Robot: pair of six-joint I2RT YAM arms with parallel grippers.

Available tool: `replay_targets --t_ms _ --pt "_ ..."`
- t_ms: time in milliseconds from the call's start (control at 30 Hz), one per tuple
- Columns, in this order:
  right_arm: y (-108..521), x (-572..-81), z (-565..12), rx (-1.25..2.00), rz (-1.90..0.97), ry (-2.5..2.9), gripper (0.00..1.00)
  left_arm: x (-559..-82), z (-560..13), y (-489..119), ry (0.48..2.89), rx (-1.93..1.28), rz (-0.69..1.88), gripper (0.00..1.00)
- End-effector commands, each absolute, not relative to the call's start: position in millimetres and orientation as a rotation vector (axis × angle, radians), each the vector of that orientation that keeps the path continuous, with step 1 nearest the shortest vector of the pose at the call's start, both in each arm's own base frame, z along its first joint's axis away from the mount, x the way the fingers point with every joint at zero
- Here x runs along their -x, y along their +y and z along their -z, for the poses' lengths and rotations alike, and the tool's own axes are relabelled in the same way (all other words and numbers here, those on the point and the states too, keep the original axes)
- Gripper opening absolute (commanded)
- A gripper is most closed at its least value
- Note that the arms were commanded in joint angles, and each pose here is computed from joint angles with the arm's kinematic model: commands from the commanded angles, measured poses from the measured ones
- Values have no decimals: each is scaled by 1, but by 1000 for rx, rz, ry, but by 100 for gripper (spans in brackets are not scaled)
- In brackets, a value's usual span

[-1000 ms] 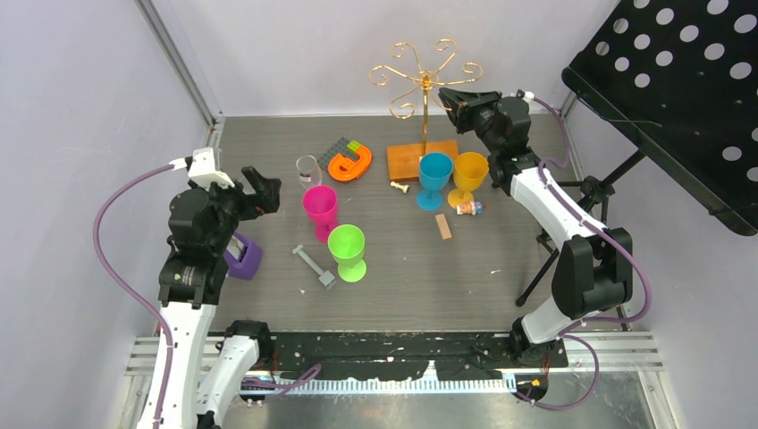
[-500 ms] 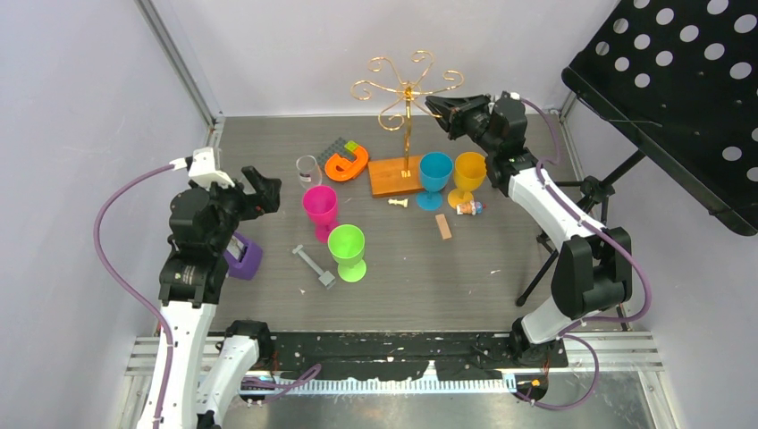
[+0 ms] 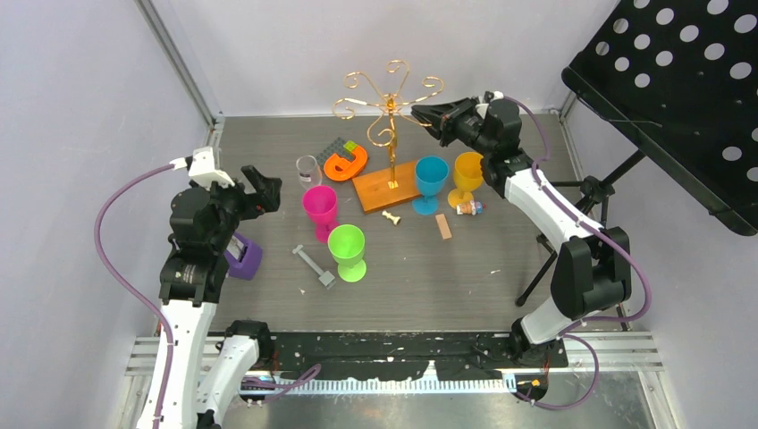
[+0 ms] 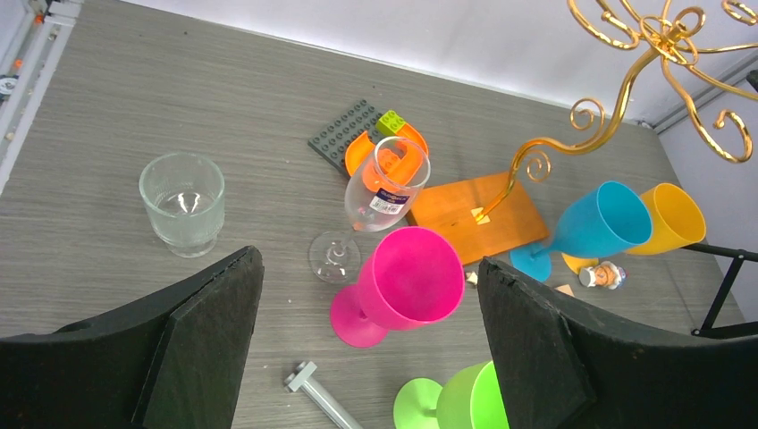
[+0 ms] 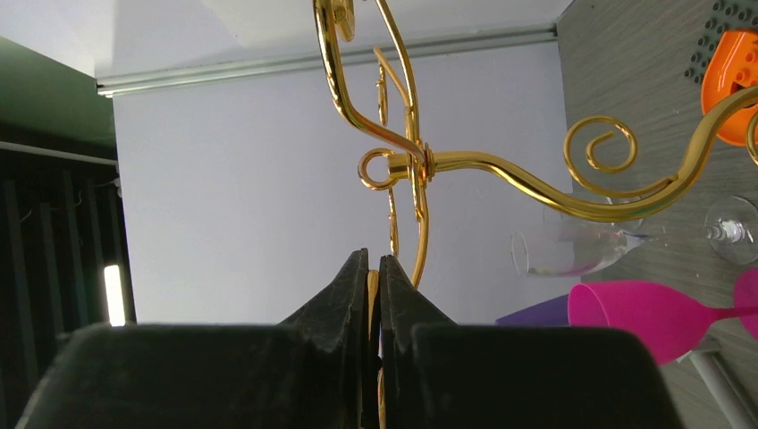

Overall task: Place the wine glass upside down on the wine glass rack
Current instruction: Move the wine rack to the center of the board.

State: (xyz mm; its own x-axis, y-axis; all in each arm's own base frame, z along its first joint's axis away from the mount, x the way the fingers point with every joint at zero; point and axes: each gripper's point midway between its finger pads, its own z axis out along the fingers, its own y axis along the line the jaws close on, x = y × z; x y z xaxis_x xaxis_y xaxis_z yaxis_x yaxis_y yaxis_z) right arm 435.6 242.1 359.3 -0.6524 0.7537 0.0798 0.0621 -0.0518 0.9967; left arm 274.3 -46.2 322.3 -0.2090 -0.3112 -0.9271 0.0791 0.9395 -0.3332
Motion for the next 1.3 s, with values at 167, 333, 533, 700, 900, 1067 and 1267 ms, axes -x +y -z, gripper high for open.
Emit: replay_targets --t_ms 167,333,533,700,900,1067,1267 --pt "261 -386 -434 -571 -1942 1611 6 -277 -328 -49 1725 171 377 88" --pt "264 -381 -427 -560 -1924 1645 6 -277 -324 -50 1732 175 384 88" --pt "266 -385 -407 -570 -1892 1690 11 -276 -323 -50 1731 174 384 88" --pt "267 -391 -401 -568 -1892 1683 28 -276 -323 -48 1734 170 370 88" --pt "269 -396 -406 -562 -1901 1663 44 -276 -325 -47 1730 170 360 88" --pt "268 -397 -409 -555 -1894 1655 60 -277 -322 -46 1738 167 354 88" --pt "258 -397 -399 -574 -1836 1658 70 -277 -323 -46 1736 166 350 88"
